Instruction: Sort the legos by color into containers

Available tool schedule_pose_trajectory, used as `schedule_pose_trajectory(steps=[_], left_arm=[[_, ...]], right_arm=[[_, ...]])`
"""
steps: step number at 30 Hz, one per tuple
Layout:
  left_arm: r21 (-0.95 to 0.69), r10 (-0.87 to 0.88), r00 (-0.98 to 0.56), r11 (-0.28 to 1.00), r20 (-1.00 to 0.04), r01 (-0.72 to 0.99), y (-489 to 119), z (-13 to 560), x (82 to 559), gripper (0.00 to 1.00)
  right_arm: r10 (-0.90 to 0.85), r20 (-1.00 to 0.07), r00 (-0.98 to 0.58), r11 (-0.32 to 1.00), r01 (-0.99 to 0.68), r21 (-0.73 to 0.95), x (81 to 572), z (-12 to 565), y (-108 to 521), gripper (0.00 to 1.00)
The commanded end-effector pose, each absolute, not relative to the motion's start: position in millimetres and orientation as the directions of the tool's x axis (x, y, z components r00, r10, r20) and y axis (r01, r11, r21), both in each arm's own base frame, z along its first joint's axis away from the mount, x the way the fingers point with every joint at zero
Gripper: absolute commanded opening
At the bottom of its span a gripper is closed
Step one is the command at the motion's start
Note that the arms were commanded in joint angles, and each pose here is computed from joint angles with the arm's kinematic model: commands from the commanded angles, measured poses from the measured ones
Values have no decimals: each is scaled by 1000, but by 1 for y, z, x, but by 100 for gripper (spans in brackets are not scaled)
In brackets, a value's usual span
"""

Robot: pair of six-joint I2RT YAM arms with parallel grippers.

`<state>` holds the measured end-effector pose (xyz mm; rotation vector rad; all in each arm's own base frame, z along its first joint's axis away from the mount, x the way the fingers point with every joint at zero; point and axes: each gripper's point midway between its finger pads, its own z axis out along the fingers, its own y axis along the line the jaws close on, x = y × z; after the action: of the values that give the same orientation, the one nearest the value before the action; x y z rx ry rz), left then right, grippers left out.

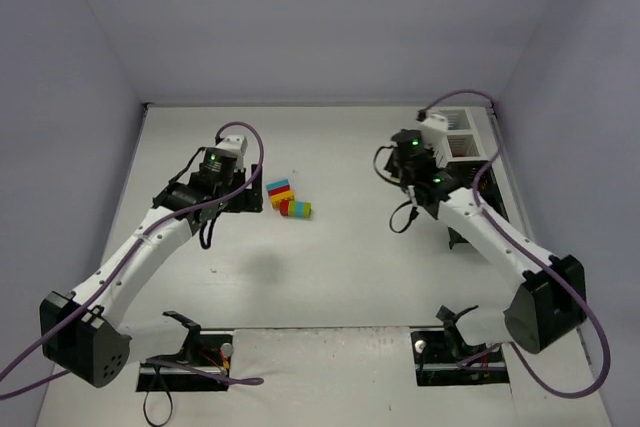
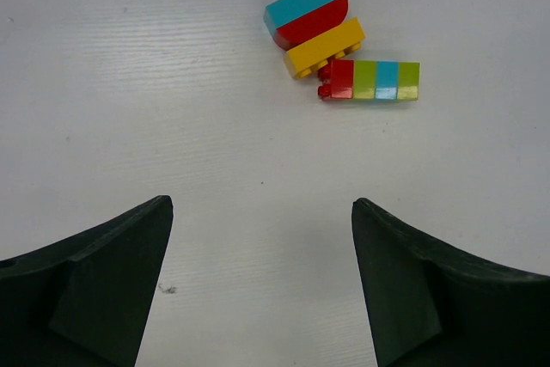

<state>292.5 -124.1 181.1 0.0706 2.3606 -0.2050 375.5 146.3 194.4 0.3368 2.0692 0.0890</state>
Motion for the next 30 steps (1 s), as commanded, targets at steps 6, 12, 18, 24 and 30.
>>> schedule_pose_trajectory(steps=[6,12,18,24,30], left_arm=[[-183,-31,-623,966,-782,182,-147,222,326,78],[-183,-30,-630,966,-776,180,-148,218,328,78],[-198,-27,-645,961,-764,195,-153,214,327,78],[-194,-24,-646,962,-763,194,-152,214,326,78],[-191,-15,-649,961,-761,202,-153,212,327,78]], right_arm=[[402,-847,-349,803,579,143,345,180,-29,0],[452,-846,-284,696,705,136,326,179,-94,0],[468,-838,-280,636,765,99,321,165,-113,21],[477,-820,-316,685,718,123,330,165,-102,50],[391,-845,-364,833,530,157,354,197,-64,58]])
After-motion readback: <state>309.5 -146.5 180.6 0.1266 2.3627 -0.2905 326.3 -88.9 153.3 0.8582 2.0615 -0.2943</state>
